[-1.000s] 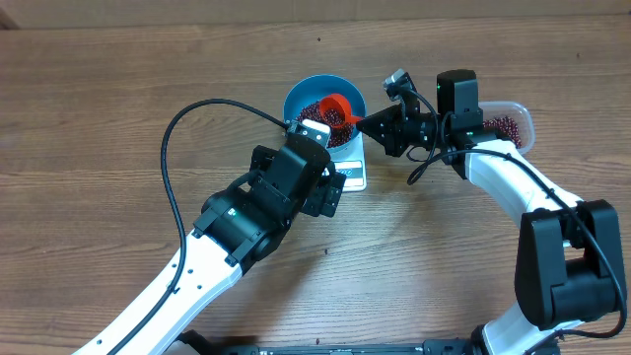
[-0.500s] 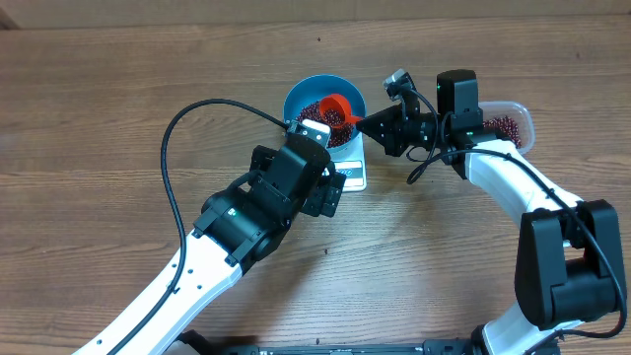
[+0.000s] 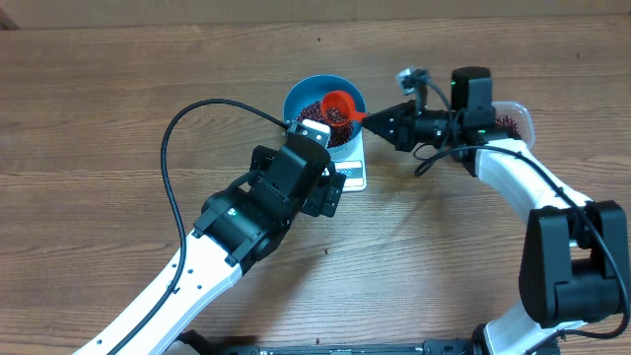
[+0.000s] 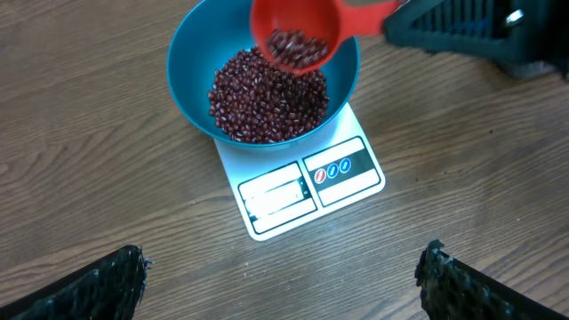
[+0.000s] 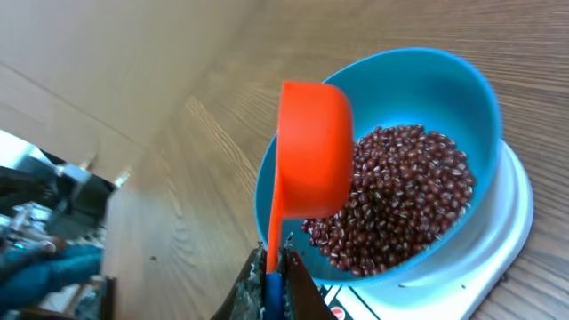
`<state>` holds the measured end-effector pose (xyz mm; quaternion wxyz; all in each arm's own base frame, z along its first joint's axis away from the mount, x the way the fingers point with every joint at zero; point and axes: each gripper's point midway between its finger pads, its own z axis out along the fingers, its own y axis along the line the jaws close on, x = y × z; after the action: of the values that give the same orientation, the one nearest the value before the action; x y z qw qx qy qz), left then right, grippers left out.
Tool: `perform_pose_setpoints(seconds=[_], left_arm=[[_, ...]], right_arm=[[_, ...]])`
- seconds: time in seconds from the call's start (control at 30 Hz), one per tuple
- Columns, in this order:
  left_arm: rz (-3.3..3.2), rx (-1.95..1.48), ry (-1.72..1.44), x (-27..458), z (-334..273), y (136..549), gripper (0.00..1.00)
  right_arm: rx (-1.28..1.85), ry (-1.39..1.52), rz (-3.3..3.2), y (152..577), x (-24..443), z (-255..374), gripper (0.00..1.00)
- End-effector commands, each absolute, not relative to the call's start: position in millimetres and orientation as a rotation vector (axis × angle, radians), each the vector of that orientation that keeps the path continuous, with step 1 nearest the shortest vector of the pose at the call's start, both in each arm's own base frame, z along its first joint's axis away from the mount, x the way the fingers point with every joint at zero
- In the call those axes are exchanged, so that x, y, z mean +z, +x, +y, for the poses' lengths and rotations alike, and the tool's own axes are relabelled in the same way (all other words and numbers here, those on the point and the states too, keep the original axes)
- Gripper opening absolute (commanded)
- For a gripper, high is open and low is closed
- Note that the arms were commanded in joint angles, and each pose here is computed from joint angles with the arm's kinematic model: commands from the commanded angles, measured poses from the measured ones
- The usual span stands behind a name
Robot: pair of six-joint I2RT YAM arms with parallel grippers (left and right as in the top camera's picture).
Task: Scoop item into bowl and weigh 150g on scale
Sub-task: 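Move the empty scoop back right over the bean tub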
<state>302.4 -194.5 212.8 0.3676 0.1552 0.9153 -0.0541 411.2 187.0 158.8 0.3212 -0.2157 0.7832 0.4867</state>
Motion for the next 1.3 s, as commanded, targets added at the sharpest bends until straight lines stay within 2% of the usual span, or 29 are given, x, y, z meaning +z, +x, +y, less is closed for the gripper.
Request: perform_pose_setpoints(seconds=[0.0, 0.23, 0.63, 0.8, 1.07, 1.27], left_arm=[[2.342, -0.136, 0.382, 215, -193, 303, 1.0], [2.342, -0.136, 0.382, 215, -193, 303, 1.0], [2.342, -0.136, 0.382, 215, -193, 303, 0.99], [2.342, -0.136, 0.382, 215, -193, 303, 1.0], [2.342, -0.136, 0.383, 215, -193, 303, 1.0], [2.342, -0.136, 0.383, 215, -193, 303, 1.0]], right_arm=[[1.4, -0.503, 2.035, 409, 174, 175, 0.04], [1.474, -0.402, 1.975, 410, 193, 125, 0.04], [1.264, -0.171, 1.928, 411, 234, 24, 0.04], [1.13, -0.016, 1.977, 410, 228, -15, 0.04], [0.937, 0.029, 2.024, 404, 216, -51, 0.04], [0.49, 0.013, 2.204, 396, 183, -91, 0.04]])
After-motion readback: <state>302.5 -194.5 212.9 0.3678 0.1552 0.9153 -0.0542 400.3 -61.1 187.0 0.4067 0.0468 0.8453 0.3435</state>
